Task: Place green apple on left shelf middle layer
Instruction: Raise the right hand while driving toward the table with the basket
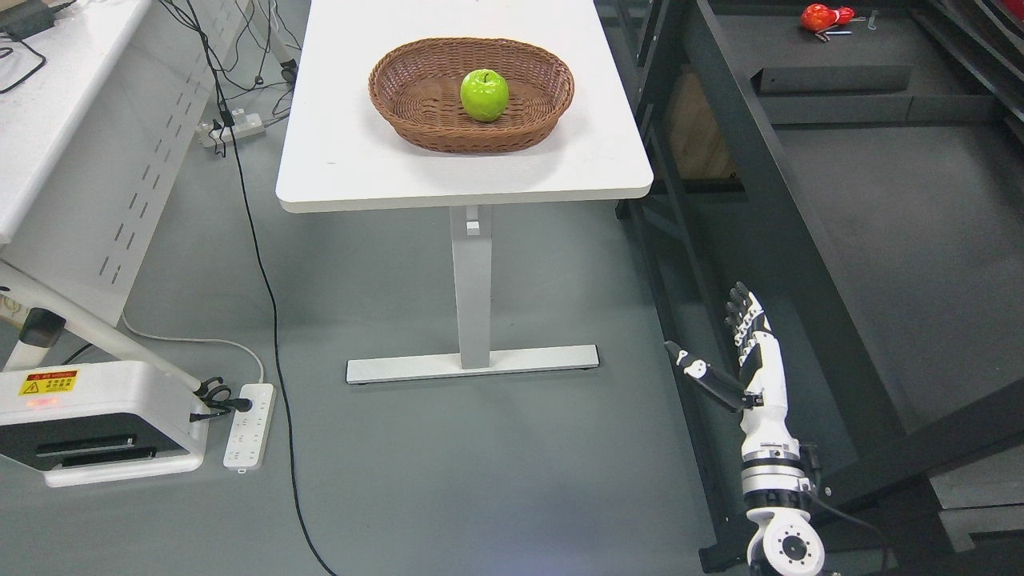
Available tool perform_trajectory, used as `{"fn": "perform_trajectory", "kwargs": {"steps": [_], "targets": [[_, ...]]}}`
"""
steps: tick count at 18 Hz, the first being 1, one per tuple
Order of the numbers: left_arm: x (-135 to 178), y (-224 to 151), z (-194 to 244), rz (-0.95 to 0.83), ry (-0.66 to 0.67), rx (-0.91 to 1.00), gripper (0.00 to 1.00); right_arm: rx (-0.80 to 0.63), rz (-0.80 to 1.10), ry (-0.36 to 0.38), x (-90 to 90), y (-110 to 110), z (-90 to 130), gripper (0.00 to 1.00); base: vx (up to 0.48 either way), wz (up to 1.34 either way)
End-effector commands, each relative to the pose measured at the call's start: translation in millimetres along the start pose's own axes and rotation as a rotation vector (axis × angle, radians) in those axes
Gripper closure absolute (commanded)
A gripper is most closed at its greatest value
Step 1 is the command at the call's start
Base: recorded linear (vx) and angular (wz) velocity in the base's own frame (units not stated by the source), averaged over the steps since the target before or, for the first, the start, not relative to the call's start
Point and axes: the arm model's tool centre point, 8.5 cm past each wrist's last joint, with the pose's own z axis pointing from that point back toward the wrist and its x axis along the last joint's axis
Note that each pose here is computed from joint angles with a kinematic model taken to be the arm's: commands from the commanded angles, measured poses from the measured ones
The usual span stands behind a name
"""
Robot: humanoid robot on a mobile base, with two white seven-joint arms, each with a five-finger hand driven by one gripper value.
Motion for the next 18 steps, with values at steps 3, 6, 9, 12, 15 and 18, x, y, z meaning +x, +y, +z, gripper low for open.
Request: {"fn": "perform_trajectory", "kwargs": {"steps": [3, 6, 9, 12, 15, 18], "targets": [[1, 11, 1, -0.003, -0.003, 0.017, 0.0, -0.004, 0.018, 0.001, -1.1, -8, 1, 0.0, -0.003, 0.01], [1, 11, 1, -0.003, -0.003, 0.017, 0.0, -0.014, 0.005, 0.028, -5.4, -12, 3, 0.0, 0.0, 0.0], [1, 11, 1, -0.006, -0.003, 0.017, 0.0, -0.006, 0.029, -0.012, 1.7, -14, -1, 0.0, 0.0, 0.0], [1, 11, 1, -0.003, -0.003, 0.017, 0.0, 0.089, 0.62, -0.103, 22.9, -33, -23, 0.0, 0.0, 0.0], [1, 11, 1, -0.003, -0.003, 0.017, 0.0, 0.103, 0.841, -0.129, 29.9, -32, -28, 0.0, 0.0, 0.0], [1, 11, 1, -0.003, -0.003, 0.017, 0.0, 0.076, 0.824, -0.18, 46.5, -28, -21, 0.0, 0.015, -0.01]]}}
